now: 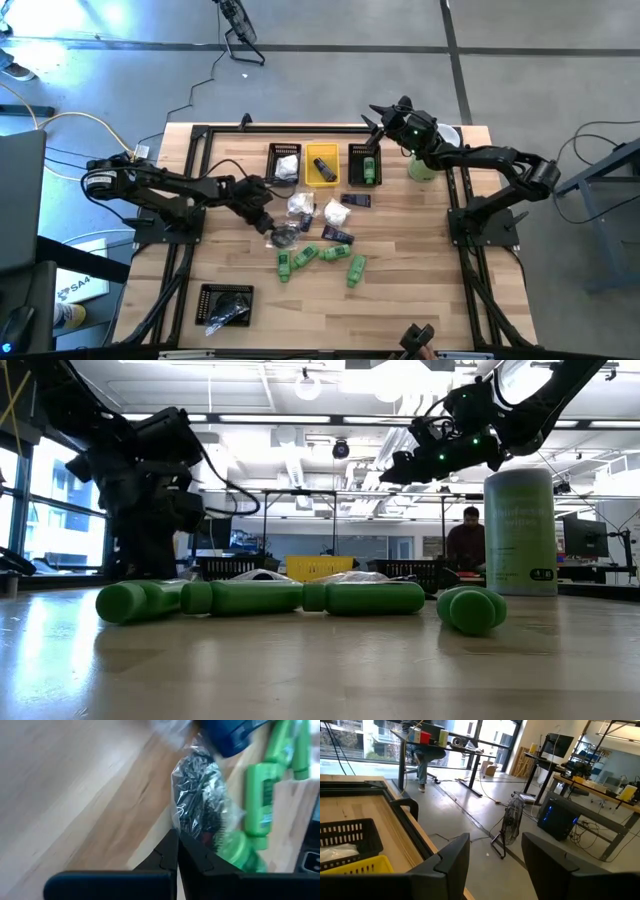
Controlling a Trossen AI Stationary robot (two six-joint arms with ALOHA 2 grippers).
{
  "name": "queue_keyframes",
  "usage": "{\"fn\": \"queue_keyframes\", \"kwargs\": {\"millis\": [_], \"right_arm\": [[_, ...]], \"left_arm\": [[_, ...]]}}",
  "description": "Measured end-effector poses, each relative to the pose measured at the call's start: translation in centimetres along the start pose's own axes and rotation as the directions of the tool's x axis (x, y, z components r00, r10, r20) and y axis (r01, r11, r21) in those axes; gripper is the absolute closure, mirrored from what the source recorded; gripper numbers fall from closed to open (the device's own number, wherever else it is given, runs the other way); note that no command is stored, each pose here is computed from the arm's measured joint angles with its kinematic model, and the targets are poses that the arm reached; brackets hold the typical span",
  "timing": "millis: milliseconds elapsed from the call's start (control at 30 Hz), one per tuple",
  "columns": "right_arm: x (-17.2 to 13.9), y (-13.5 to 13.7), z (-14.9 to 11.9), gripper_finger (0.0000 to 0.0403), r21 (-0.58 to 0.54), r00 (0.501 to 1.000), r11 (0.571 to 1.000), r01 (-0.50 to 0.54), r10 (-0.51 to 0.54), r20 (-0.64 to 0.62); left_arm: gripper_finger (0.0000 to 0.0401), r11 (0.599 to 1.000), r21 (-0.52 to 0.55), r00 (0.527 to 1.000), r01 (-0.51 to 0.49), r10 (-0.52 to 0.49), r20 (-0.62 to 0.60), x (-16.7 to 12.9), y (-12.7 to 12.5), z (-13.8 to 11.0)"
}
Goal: Pick & Place Travel size toiletries
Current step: Put the black hairbrush into the bottom black bin
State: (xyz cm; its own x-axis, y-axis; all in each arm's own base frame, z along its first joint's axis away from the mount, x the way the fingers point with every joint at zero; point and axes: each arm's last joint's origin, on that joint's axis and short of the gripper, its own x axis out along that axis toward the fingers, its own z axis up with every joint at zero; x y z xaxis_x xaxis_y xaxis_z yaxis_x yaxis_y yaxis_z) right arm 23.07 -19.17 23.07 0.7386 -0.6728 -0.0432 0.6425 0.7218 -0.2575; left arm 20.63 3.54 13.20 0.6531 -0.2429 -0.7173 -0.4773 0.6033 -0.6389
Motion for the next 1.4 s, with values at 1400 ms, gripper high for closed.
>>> {"fn": "queue_keyframes", "kwargs": {"millis": [1400], "right_arm": [[0.0,0.1,-0.2,0.0230,0.003,1.000,1.000,-0.008,0.008,-0.023]], "left_arm": [[0.0401,0.905,-0.018,0.793,-0.425,0.363,-0.490,-9.7,-22.1,-7.5]]}}
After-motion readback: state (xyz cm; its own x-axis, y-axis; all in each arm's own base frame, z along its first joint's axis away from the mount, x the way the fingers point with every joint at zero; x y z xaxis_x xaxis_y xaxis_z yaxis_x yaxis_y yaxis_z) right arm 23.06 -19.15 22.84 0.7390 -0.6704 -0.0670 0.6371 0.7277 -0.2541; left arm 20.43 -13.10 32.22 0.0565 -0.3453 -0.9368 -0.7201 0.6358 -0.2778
